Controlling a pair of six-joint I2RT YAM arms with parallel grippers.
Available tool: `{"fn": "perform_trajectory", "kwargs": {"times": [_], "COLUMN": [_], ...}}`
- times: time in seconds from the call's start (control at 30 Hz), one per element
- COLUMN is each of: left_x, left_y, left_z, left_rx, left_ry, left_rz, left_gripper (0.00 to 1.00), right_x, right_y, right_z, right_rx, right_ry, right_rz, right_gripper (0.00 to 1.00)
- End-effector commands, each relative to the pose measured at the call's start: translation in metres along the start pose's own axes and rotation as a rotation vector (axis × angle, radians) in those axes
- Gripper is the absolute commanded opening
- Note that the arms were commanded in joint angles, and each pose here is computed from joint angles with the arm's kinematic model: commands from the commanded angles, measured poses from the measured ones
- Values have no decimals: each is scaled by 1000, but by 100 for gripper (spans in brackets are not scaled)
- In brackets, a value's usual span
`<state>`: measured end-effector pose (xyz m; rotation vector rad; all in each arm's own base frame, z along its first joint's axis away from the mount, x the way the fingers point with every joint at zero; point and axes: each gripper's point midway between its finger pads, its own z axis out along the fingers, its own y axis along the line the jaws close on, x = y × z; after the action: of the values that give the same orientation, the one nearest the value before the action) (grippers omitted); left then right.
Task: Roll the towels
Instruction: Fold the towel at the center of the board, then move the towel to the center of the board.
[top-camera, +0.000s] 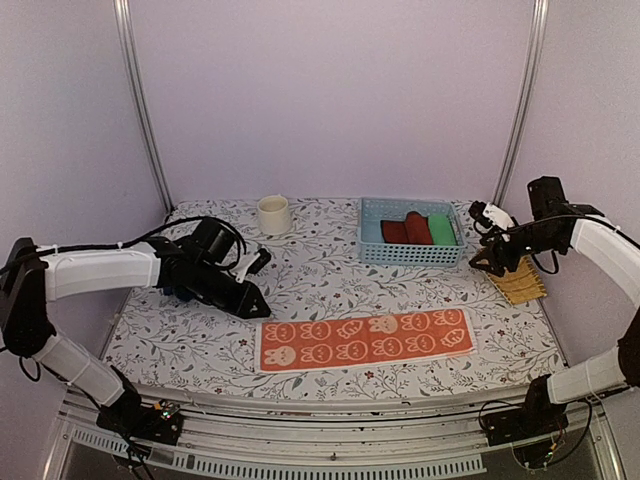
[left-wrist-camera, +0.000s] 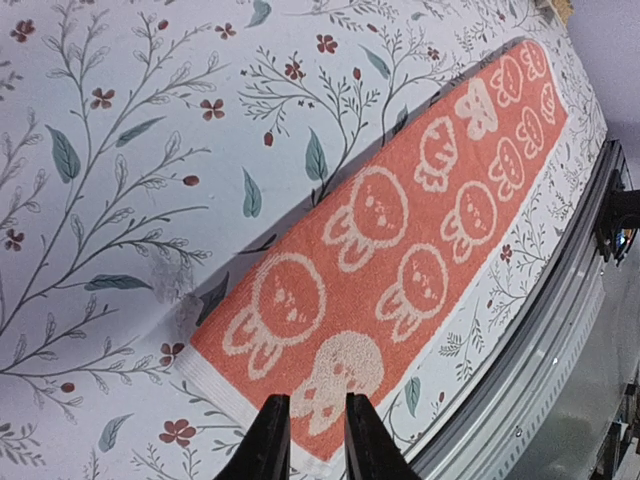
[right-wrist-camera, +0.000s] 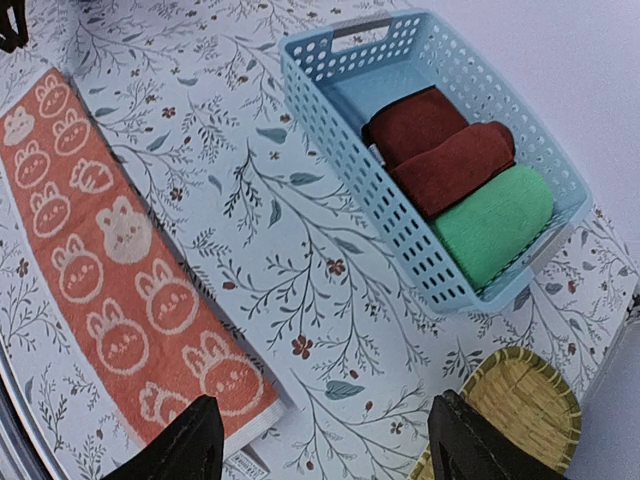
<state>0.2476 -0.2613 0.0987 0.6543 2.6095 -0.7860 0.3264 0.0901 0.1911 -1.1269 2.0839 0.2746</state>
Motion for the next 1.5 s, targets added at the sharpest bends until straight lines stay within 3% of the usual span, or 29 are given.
{"fn": "perform_trajectory", "kwargs": {"times": [0.0,0.07,0.1,0.2,0.37,0.4,0.57,0.9,1.1,1.47], "left_x": [-16,-17,-18,-16,1,6,25,33,62,89], "left_y": [9,8,8,6,5,4,20,37,65,81], "left_z": [10,17,19,27,35,36,42,57,65,52], "left_rx": [-55,-41,-36,-28,-69,-81,-149,-206,-331,-400], "left_ry": [-56,-67,-72,-76,-38,-30,-11,-7,62,69], "left_rz": [-45,-62,-74,-90,-150,-155,-187,-198,-246,-286], "left_gripper": [14,10,8,0,0,0,0,0,0,0], "right_x": [-34,-33,-29,0,57,66,98,131,155,136], "right_y": [5,21,23,26,60,65,70,64,53,21], "right_z": [-1,9,15,36,60,64,81,109,120,138], "right_rx": [-98,-225,-248,-266,-407,-419,-386,-326,-231,-141], "right_ry": [-154,-149,-129,-15,175,204,329,427,517,511], "right_rz": [225,242,250,262,308,314,327,367,386,344], "right_gripper": [99,99,91,46,11,9,5,3,3,4]}}
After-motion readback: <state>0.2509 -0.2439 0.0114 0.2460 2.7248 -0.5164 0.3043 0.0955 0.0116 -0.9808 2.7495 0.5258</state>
